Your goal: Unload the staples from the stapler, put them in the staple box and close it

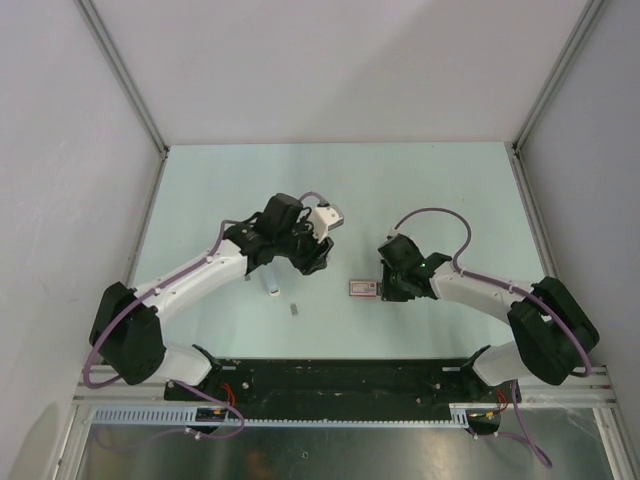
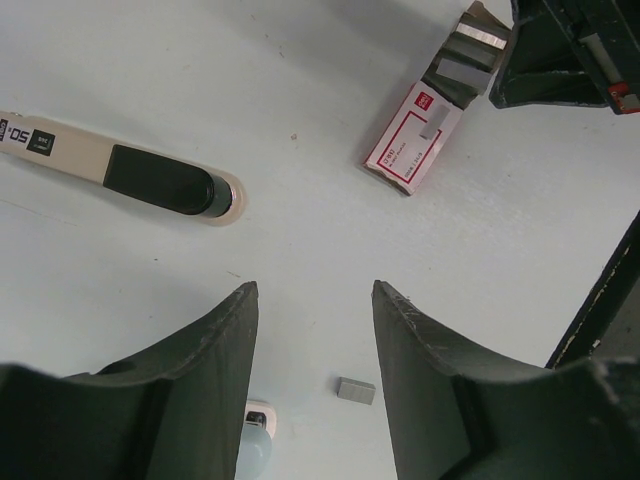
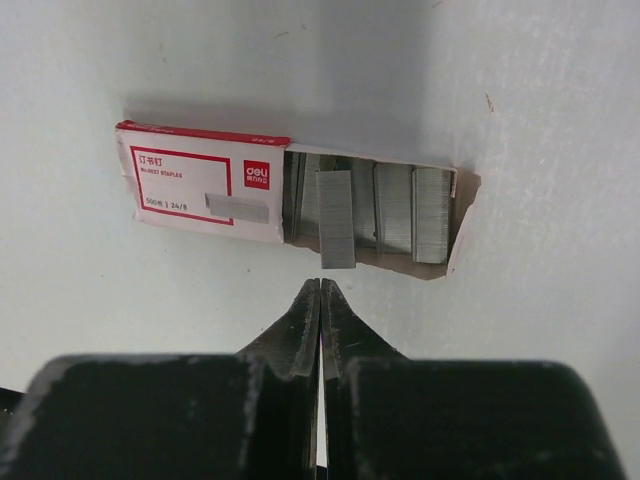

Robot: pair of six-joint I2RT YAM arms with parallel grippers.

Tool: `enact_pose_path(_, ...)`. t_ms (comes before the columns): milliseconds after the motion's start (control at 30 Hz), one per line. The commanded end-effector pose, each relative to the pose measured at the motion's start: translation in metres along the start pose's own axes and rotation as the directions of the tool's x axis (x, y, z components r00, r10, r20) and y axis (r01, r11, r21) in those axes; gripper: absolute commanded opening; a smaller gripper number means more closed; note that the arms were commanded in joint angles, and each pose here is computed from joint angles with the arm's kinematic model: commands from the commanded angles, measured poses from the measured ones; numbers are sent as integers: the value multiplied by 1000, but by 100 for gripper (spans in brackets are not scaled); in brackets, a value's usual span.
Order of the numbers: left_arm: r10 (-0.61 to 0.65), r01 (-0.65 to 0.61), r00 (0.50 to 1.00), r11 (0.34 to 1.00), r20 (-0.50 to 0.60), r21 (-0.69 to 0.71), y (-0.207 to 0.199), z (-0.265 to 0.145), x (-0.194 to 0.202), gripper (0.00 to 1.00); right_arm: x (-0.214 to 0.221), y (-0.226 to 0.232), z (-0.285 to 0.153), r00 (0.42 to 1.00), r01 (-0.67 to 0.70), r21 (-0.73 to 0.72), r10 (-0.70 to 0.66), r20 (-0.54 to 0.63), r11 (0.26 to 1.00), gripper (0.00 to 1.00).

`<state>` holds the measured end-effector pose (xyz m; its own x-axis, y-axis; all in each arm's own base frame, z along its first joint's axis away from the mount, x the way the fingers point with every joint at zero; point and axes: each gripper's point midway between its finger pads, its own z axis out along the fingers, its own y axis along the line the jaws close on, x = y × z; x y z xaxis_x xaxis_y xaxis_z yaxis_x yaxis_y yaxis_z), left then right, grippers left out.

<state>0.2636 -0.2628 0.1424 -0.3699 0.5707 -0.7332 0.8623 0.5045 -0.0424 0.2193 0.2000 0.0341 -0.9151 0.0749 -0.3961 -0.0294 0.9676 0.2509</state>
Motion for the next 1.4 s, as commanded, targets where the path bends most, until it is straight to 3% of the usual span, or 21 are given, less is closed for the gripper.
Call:
enact_pose_path(0,85,-85,995,996,58,-2,-2,-10,-13,54,-3,2,6,1000,16,-16,-16,2,1000,0)
enact_pose_path(933,92,-93,995,996,51,20,-9,-9,-7,55,-34,34,1,997,44,-112,-37,61,993,0)
enact_pose_path(1367,105,-106,993,994,49,22,-13,-7,-8,55,-16,19,-25,996,89,-115,-87,24,989,0)
